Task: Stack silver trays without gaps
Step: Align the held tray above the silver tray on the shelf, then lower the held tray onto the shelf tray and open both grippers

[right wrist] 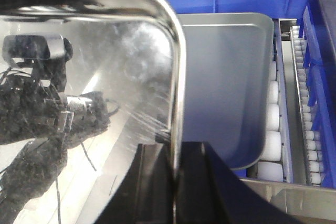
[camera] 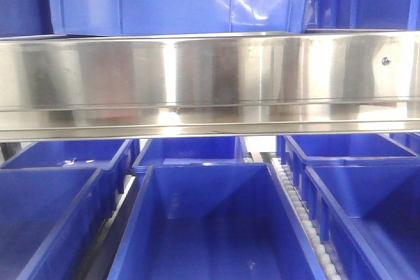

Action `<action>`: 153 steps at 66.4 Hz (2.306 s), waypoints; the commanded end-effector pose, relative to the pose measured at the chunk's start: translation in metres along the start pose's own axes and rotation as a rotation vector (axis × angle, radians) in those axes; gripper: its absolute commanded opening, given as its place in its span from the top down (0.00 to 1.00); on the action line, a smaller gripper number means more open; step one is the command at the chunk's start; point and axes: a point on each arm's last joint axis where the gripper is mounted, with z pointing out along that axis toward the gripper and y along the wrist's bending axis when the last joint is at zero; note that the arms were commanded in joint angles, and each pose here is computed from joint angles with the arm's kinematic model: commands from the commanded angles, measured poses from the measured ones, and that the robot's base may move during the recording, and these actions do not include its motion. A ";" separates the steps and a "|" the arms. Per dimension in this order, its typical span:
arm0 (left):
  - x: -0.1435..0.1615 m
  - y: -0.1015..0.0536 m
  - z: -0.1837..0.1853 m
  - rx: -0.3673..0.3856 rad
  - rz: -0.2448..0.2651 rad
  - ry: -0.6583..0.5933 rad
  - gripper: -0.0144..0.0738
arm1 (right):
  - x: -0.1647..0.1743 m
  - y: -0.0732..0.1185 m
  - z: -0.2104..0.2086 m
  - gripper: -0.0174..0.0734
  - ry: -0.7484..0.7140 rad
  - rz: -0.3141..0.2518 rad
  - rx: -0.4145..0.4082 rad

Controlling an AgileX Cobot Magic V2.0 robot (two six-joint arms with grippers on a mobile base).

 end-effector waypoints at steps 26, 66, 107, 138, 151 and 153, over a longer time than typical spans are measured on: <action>-0.005 -0.013 -0.003 0.111 0.015 -0.051 0.85 | -0.021 0.049 -0.019 0.83 -0.248 -0.016 -0.535; -0.005 -0.013 -0.003 0.111 0.015 -0.051 0.85 | -0.009 0.020 -0.006 0.83 -0.093 -0.015 -0.193; -0.004 -0.013 -0.003 0.116 0.006 -0.040 0.85 | -0.001 0.004 -0.004 0.83 -0.009 -0.015 -0.010; -0.009 0.002 0.018 0.197 -0.181 0.039 0.85 | -0.034 0.002 0.018 0.83 0.000 0.041 -0.021; -0.017 0.009 0.058 0.228 -0.192 0.145 0.85 | -0.056 0.004 0.058 0.83 0.046 0.040 -0.039; -0.020 0.011 0.065 0.226 -0.179 0.152 0.85 | -0.058 0.004 0.066 0.83 0.056 0.040 -0.040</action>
